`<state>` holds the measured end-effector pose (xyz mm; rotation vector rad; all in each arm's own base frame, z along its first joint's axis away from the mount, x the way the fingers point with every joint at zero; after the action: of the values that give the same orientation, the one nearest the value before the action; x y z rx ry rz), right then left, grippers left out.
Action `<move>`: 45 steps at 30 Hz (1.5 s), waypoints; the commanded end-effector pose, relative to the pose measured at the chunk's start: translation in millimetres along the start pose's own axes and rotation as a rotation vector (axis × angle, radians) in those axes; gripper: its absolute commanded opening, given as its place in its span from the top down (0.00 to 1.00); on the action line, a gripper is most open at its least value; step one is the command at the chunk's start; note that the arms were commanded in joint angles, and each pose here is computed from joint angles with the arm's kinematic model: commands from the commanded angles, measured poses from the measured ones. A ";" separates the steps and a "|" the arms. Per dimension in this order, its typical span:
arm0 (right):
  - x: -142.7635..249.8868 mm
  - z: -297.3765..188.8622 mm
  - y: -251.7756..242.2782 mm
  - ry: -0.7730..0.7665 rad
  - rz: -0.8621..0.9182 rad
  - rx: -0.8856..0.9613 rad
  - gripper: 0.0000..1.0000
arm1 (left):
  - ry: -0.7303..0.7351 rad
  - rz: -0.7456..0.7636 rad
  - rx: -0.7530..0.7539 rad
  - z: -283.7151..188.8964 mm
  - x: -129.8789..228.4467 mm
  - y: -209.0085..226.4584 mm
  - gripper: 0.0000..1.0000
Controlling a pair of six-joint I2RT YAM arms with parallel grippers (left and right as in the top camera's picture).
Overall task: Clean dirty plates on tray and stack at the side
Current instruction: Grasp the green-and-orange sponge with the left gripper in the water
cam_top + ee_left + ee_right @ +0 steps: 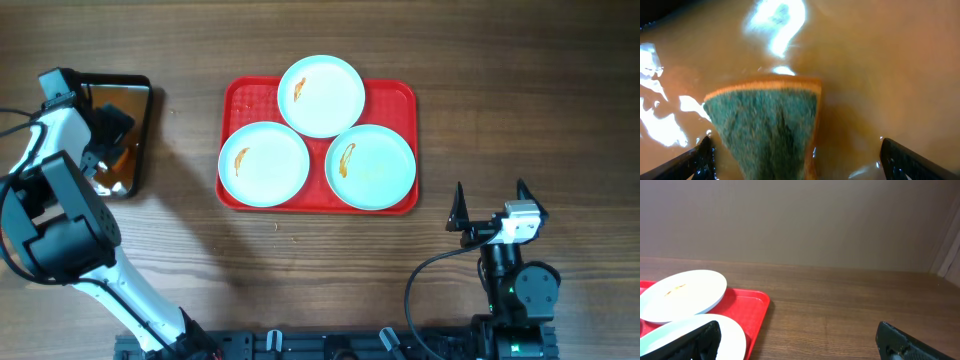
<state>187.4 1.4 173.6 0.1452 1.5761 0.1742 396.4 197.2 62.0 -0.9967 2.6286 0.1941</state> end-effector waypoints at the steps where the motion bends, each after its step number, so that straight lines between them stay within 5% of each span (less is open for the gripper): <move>1: -0.6 -0.2 0.6 -0.004 -0.017 -0.009 0.00 | 0.011 -0.016 -0.010 13.4 -0.7 14.3 0.18; 6: -0.5 -0.2 0.6 -0.004 -0.018 -0.009 0.00 | 0.001 -0.039 -0.014 14.2 -4.6 22.4 0.96; 9: -0.6 -0.2 0.6 -0.004 -0.018 -0.009 0.00 | 0.001 -0.039 -0.014 14.2 -4.5 22.4 0.95; 10: -0.5 -0.2 0.6 -0.004 -0.017 -0.009 0.00 | 0.005 -0.039 -0.015 14.2 -3.7 22.6 0.56; 11: -0.6 -0.2 0.6 -0.004 -0.017 -0.009 0.00 | 0.013 -0.038 -0.016 14.1 -2.2 22.9 0.37; 12: -0.6 -0.2 0.6 -0.004 -0.017 -0.009 0.00 | 0.023 -0.037 -0.019 14.1 -0.4 23.3 0.00; 16: -0.6 -0.2 0.6 -0.004 -0.018 -0.009 0.01 | 0.081 -0.031 -0.025 13.3 10.2 24.8 0.00; 21: -0.6 -0.2 0.6 -0.004 -0.017 -0.009 0.00 | 0.168 -0.038 0.124 10.9 23.1 8.9 0.71; 22: -0.6 -0.2 0.6 -0.004 -0.017 -0.009 0.00 | 0.177 -0.039 0.133 10.6 24.5 8.0 0.94; 23: -0.6 -0.2 0.6 -0.004 -0.018 -0.009 0.00 | 0.179 -0.046 0.132 10.5 24.8 8.1 0.96; 26: -0.5 -0.2 0.6 -0.004 -0.017 -0.009 0.00 | 0.178 -0.046 0.132 10.6 24.5 8.1 0.91; 27: -0.6 -0.2 0.6 -0.004 -0.018 -0.009 0.00 | 0.177 -0.046 0.132 10.5 24.3 8.0 0.76; 28: -0.6 -0.2 0.6 -0.004 -0.017 -0.009 0.00 | 0.177 -0.046 0.132 10.6 24.4 8.1 0.18; 29: -0.6 -0.2 0.6 -0.004 -0.018 -0.009 0.00 | 0.178 -0.046 0.132 10.6 24.6 8.1 0.00; 33: -0.6 -0.2 0.6 -0.004 -0.017 -0.009 0.00 | 0.223 -0.046 0.120 9.2 32.8 10.0 0.00; 36: -0.5 -0.2 0.6 -0.004 -0.018 -0.009 0.00 | 0.255 -0.100 0.108 8.2 38.1 11.1 0.50; 39: -0.6 -0.2 0.6 -0.004 -0.018 -0.009 0.01 | 0.268 -0.104 0.114 7.4 40.1 10.5 0.90; 40: -0.5 -0.2 0.6 -0.004 -0.017 -0.009 0.00 | 0.268 -0.104 0.114 7.6 40.1 10.5 0.96; 43: -0.5 -0.2 0.6 -0.004 -0.017 -0.009 0.00 | 0.256 -0.118 0.115 8.0 37.9 10.1 0.96; 44: -0.6 -0.2 0.6 -0.004 -0.018 -0.009 0.00 | 0.246 -0.118 0.116 8.5 36.0 9.8 0.89; 45: -0.6 -0.2 0.6 -0.004 -0.018 -0.009 0.00 | 0.222 -0.117 0.116 9.3 31.9 9.6 0.48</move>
<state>187.4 1.4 173.6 0.1452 1.5761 0.1742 372.5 187.2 59.2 -1.1557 2.7186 -0.0933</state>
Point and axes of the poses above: each gripper's point midway between its finger pads, its own z axis out along the fingers, its own y axis along the line the jaws close on, x = y × z, the point moved 6 cm from there along -z, back along the fingers, and after that the axes turned 15 degrees about z, right-handed, at the moved point
